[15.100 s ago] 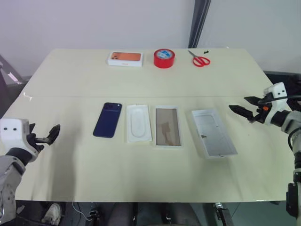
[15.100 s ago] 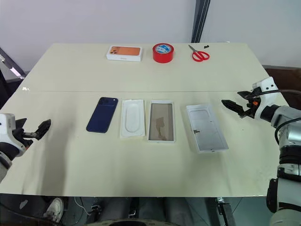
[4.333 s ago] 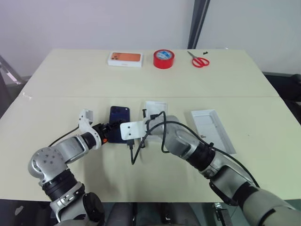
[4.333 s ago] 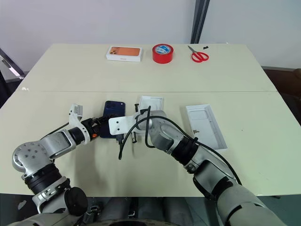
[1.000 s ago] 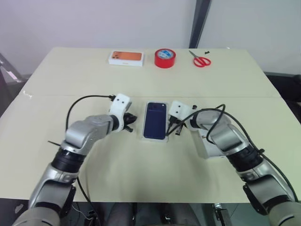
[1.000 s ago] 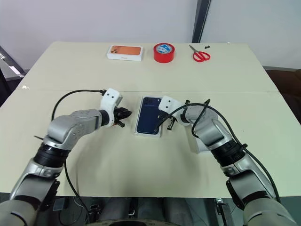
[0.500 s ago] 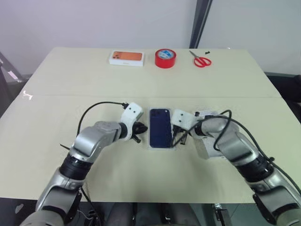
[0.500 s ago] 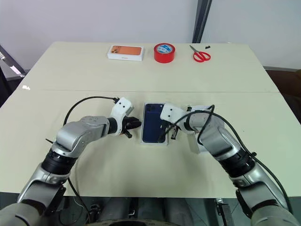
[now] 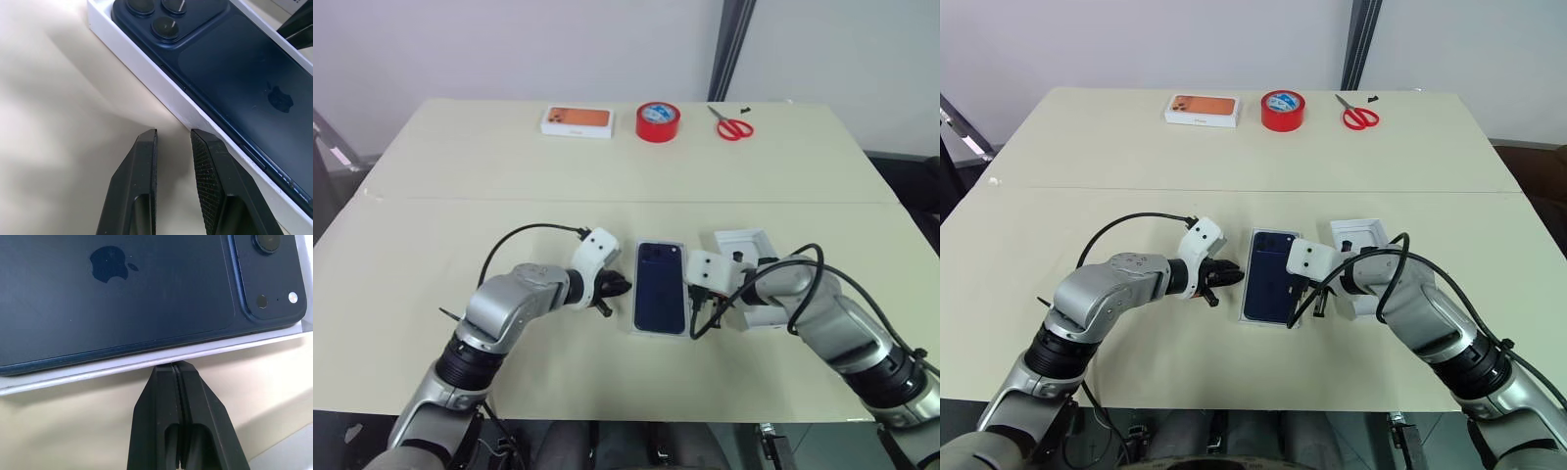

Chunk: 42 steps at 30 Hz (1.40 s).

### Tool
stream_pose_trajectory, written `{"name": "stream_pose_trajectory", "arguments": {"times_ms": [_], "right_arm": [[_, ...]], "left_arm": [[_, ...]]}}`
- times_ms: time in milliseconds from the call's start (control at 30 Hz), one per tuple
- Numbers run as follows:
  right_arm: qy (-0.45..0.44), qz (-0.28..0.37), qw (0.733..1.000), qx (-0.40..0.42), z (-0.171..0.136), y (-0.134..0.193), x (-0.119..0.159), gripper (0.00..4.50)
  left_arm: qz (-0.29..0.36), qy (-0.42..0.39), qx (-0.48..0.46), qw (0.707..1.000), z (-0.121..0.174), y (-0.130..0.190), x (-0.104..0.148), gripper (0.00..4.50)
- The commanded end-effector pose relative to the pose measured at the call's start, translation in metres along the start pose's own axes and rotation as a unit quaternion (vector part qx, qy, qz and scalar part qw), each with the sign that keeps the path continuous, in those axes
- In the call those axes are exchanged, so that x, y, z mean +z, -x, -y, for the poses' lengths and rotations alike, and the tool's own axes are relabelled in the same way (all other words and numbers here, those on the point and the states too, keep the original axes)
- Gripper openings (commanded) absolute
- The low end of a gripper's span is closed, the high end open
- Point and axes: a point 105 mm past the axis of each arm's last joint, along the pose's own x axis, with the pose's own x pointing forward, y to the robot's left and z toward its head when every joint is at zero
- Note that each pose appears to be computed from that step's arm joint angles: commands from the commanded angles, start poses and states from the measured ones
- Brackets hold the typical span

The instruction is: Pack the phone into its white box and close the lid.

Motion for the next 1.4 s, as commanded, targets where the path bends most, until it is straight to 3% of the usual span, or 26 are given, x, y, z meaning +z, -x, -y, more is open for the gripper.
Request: {"name": "stream_pose_trajectory", "arguments": {"times_ms": [33, 267, 400, 500, 667, 933, 1033, 1200, 1333, 1400], "right_arm": [[0.013, 0.013, 1.000, -0.016, 0.007, 0.013, 0.006, 0.00], [-0.069, 0.019, 0.997, -0.028, 0.026, 0.042, -0.003, 0.00], [-0.155, 0.037, 0.987, -0.031, 0.031, 0.061, -0.001, 1.89], [-0.268, 0.009, 0.960, -0.080, 0.042, 0.065, -0.019, 3.46], [-0.375, -0.015, 0.922, -0.095, 0.038, 0.062, -0.031, 3.46], [-0.388, -0.043, 0.911, -0.132, 0.031, 0.045, -0.042, 3.46], [-0.395, -0.039, 0.907, -0.141, 0.026, 0.036, -0.039, 2.65], [-0.409, -0.025, 0.899, -0.152, 0.028, 0.033, -0.035, 0.08], [-0.422, -0.003, 0.892, -0.163, 0.036, 0.036, -0.029, 0.03], [-0.443, 0.061, 0.881, -0.153, 0.050, 0.041, -0.007, 0.03]], "left_arm": [[0.001, -0.007, -0.048, 0.999, 0.020, -0.004, 0.002, 1.16], [0.007, 0.004, -0.020, 1.000, 0.006, 0.006, 0.000, 1.16], [0.042, -0.017, 0.005, 0.999, -0.007, 0.025, 0.005, 1.12], [0.093, -0.060, 0.008, 0.994, -0.011, 0.046, 0.013, 1.12], [0.144, -0.156, -0.030, 0.977, 0.003, 0.068, 0.011, 1.12], [0.188, -0.195, -0.069, 0.960, 0.009, 0.079, 0.004, 1.12], [0.214, -0.189, -0.080, 0.955, 0.011, 0.081, 0.007, 1.12], [0.212, -0.190, -0.076, 0.956, 0.009, 0.079, 0.004, 1.12], [0.212, -0.184, -0.058, 0.958, 0.002, 0.078, 0.002, 1.12], [0.219, -0.179, -0.035, 0.958, -0.006, 0.081, 0.003, 1.12]]}}
